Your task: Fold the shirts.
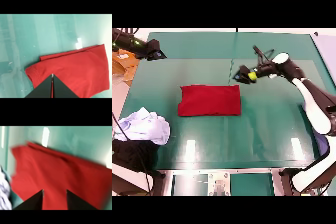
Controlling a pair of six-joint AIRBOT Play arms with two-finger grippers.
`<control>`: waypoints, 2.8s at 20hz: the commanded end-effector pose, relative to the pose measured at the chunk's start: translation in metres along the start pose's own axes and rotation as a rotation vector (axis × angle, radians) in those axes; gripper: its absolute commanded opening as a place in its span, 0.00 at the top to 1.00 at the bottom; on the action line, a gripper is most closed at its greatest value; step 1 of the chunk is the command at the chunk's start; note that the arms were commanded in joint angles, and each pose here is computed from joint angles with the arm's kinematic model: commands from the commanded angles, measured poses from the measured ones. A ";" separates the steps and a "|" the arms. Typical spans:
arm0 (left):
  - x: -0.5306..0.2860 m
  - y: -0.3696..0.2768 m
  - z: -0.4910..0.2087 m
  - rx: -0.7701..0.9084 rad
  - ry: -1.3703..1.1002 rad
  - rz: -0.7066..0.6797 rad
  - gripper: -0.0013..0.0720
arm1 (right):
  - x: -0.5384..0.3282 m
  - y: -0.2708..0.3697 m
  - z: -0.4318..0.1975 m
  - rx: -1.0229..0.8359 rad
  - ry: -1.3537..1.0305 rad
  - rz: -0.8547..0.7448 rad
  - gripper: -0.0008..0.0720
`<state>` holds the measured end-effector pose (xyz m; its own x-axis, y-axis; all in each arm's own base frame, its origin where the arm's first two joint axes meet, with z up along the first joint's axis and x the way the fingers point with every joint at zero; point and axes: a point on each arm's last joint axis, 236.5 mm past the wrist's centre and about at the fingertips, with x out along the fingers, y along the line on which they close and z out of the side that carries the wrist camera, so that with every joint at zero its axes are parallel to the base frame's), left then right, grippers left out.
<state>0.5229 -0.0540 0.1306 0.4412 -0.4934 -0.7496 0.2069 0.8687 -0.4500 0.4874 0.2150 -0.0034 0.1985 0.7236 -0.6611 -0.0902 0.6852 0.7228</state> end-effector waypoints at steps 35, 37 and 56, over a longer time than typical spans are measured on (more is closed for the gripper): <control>0.000 -0.002 -0.012 0.001 0.050 -0.007 0.95 | -0.519 -0.204 -0.044 0.533 -0.982 -0.311 0.96; 0.000 -0.002 -0.012 0.001 0.050 -0.007 0.95 | -0.521 -0.221 -0.070 0.608 -0.948 -0.343 0.96; 0.000 -0.002 -0.014 0.001 0.060 -0.009 0.95 | -0.519 -0.218 -0.041 0.551 -0.993 -0.331 0.96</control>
<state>0.5099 -0.0565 0.1249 0.3860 -0.5034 -0.7731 0.2117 0.8640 -0.4569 0.3716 -0.2997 0.1944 0.8707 -0.0049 -0.4917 0.4317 0.4866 0.7595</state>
